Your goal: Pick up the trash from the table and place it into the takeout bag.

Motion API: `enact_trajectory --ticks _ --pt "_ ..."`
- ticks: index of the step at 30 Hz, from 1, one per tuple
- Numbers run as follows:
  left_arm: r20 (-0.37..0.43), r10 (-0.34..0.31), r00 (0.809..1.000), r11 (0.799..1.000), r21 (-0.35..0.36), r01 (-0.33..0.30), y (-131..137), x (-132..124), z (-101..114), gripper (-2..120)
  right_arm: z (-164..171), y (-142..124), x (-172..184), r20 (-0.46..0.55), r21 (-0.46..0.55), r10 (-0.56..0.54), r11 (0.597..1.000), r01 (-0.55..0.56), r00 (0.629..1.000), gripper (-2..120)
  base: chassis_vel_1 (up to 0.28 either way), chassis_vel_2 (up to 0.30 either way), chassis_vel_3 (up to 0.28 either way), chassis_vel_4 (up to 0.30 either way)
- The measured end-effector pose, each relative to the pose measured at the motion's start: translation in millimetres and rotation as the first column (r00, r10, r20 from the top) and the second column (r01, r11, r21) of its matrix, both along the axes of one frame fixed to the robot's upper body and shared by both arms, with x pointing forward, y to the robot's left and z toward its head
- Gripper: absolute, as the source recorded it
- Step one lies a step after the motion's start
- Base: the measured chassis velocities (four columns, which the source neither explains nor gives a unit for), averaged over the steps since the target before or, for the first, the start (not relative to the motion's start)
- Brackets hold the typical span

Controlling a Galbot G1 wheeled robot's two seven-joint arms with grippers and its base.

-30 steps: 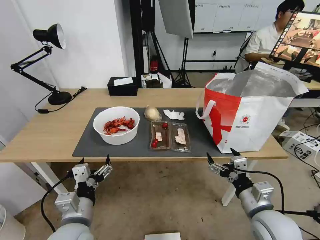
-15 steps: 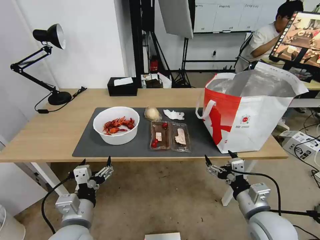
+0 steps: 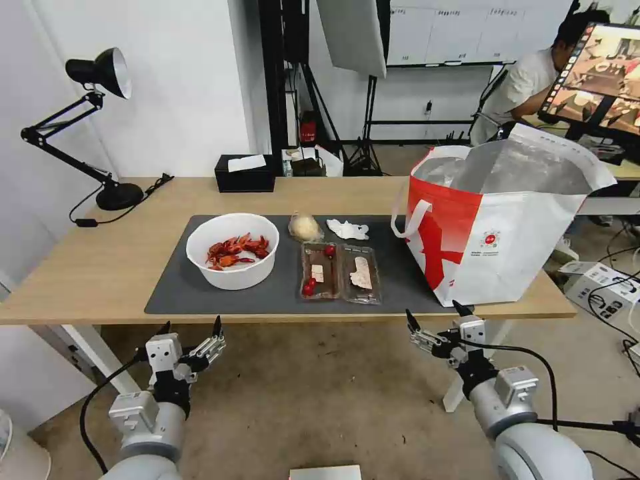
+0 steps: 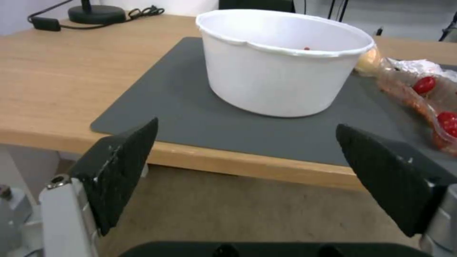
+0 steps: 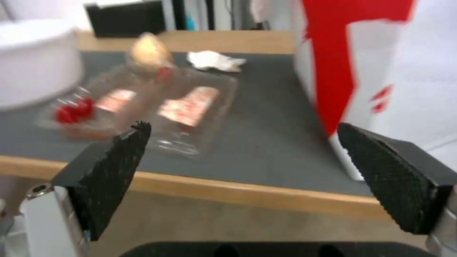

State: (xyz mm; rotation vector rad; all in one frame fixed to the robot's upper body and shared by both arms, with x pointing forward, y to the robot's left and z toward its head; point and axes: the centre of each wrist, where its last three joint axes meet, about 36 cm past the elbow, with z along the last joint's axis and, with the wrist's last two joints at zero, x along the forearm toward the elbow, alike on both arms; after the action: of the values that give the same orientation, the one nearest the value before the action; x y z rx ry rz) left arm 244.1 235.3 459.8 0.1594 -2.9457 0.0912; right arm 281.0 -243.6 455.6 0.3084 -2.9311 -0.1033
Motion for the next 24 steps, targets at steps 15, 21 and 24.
enact_trajectory --ticks 15,21,24 --pt "-0.006 0.015 1.0 1.0 0.017 -0.015 4 -9 6 100 32 31 23 -0.254 0.62 0.076 0.778 0.102 0.964 100 0.0 0.0 0.0 0.0" --pt "-0.016 0.026 1.0 0.999 0.02 -0.026 5 -13 6 100 46 42 44 -0.335 0.792 0.168 0.583 0.18 0.927 100 0.0 0.0 0.0 0.0" --pt "-0.018 0.03 0.999 0.999 0.022 -0.03 6 -13 6 100 46 46 47 -0.344 0.81 0.178 0.552 0.196 0.922 100 0.0 0.0 0.0 0.0"
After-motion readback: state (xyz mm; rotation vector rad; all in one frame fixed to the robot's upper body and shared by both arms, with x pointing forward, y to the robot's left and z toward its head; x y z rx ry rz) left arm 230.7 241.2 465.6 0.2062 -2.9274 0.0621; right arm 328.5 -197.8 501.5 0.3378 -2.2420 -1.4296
